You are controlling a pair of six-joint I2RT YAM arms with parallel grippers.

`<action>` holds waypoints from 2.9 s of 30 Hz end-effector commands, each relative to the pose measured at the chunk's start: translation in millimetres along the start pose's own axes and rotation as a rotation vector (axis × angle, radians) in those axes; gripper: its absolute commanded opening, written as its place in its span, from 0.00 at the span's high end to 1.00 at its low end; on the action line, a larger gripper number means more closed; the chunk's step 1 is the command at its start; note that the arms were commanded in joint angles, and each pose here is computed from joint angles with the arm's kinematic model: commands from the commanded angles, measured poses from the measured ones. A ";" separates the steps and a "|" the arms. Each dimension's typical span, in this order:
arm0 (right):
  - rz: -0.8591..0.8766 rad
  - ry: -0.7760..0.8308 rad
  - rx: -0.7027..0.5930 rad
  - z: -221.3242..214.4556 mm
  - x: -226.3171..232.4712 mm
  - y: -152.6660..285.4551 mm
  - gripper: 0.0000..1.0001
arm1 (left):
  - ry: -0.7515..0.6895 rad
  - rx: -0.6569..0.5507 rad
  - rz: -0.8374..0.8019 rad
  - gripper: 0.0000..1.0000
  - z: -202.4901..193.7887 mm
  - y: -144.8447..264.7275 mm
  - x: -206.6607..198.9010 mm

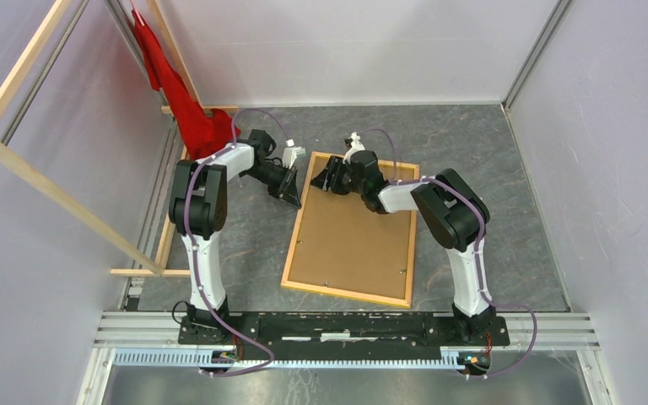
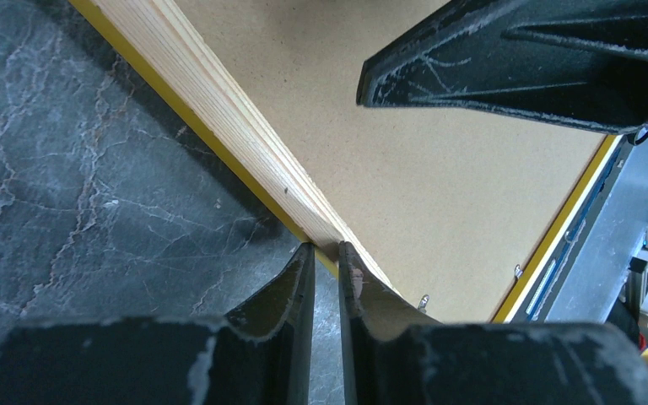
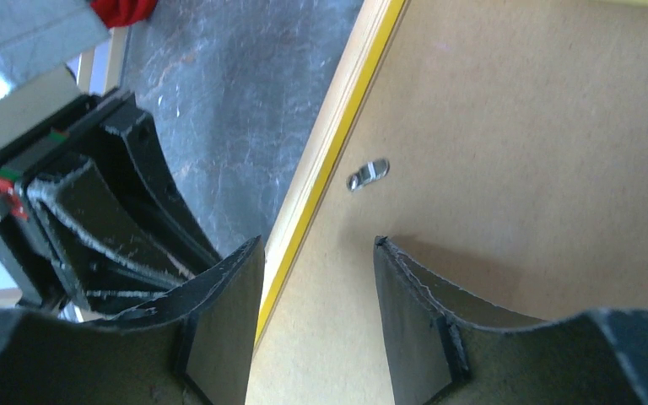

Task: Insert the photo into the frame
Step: Install the photo frame at the center of the board.

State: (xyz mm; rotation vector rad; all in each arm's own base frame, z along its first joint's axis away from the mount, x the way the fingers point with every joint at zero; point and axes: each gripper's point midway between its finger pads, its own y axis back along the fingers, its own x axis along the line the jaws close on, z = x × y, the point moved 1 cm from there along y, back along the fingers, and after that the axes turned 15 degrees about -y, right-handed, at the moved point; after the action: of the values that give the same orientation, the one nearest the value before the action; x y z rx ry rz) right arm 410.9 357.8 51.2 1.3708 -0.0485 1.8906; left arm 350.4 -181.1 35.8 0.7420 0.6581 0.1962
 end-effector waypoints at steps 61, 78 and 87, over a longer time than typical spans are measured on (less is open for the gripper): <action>0.087 -0.072 0.121 -5.5 0.8 -40.5 0.48 | -0.019 0.024 0.023 0.85 -11.6 -1.1 2.0; 0.053 -0.021 0.076 26.8 -1.3 -30.1 0.46 | -0.022 0.024 0.032 0.85 -10.3 1.5 0.9; 0.069 -0.003 0.136 14.8 -1.1 -36.6 0.47 | -0.022 0.029 0.031 0.85 -10.7 1.8 1.0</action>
State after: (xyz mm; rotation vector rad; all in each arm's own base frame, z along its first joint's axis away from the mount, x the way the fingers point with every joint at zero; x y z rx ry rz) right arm 447.1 374.4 50.0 1.4827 -0.0421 1.9716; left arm 349.2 -179.3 36.2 0.7203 0.6561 0.1986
